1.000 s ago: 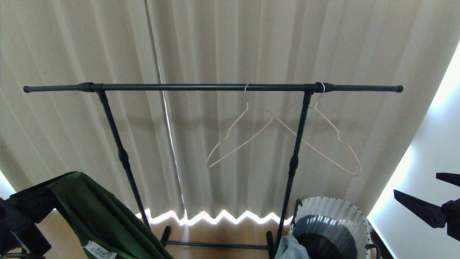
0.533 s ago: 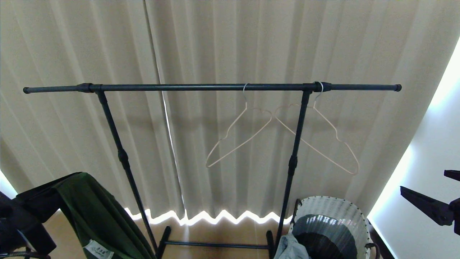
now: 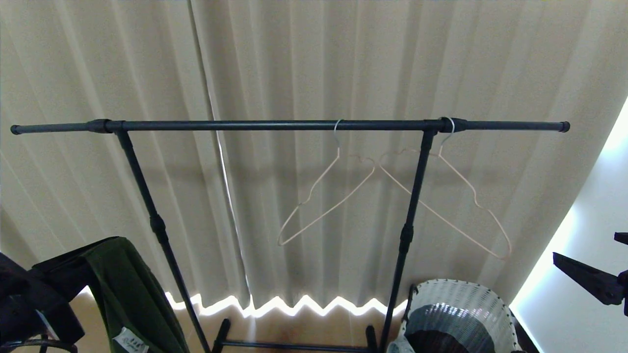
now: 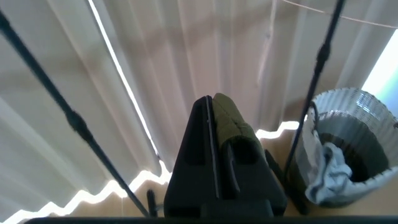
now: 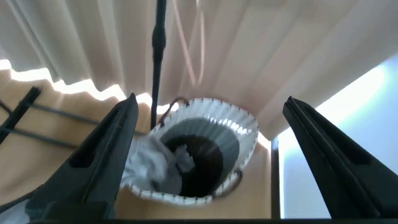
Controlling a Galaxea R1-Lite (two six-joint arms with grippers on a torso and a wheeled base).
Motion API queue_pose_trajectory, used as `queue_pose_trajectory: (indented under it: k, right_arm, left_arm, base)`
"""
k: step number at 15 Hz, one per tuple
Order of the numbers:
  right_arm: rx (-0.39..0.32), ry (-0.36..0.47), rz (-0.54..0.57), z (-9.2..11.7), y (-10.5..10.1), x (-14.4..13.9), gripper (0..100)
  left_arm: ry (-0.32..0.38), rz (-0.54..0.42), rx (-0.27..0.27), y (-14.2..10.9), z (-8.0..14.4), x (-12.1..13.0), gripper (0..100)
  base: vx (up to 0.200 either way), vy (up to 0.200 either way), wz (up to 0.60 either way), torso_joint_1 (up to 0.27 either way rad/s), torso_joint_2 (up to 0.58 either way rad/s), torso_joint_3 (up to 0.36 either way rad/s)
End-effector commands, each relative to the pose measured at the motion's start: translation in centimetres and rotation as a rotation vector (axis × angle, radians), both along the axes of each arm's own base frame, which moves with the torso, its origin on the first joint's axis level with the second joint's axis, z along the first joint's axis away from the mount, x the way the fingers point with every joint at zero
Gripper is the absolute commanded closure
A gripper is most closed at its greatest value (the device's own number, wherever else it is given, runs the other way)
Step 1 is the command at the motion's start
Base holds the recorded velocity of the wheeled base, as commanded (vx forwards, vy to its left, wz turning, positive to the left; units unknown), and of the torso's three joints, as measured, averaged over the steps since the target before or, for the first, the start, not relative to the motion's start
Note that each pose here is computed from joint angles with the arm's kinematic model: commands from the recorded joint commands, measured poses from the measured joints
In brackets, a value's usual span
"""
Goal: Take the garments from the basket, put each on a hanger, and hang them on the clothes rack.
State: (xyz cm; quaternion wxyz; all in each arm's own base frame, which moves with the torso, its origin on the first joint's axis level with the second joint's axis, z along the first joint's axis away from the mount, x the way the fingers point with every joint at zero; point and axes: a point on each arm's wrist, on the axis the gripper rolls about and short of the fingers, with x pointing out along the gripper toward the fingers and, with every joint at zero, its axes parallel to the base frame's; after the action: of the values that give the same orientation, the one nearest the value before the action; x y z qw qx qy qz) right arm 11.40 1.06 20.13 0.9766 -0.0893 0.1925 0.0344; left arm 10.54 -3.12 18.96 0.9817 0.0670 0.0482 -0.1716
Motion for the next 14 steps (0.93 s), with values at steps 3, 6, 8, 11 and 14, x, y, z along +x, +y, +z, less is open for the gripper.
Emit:
queue_pose_trajectory:
  k: [3,6,8,11,14]
  right_arm:
    - [0.0,-0.003,-0.001,0.05,-0.02,-0.04,0]
    - [-0.001,-0.002,-0.002,0.01,-0.02,-0.04,0]
    - [-0.001,0.0,-0.002,-0.04,-0.02,-0.05,0]
    - [0.001,0.0,-0.003,-0.04,-0.02,-0.05,0]
    - [-0.002,0.003,-0.03,0.03,-0.3,0.19,0]
  left_arm:
    - [0.004,-0.001,0.003,0.0,-0.12,0.01,100]
    - [0.004,-0.001,0.003,0.0,-0.12,0.01,100]
    - [0.004,-0.001,0.007,0.02,-0.25,-0.08,100]
    - [0.009,0.001,0.008,0.02,-0.3,-0.02,100]
    - [0.01,0.03,0.032,0.31,-0.4,0.24,100]
  base:
    - [0.2,0.0,0.0,-0.001,0.0,0.006]
    - [0.2,0.0,0.0,0.002,0.0,0.002]
    - [0.0,0.0,0.0,0.0,0.0,0.0]
    - [0.0,0.0,0.0,0.0,0.0,0.0]
    - [0.0,0.0,0.0,0.0,0.0,0.0]
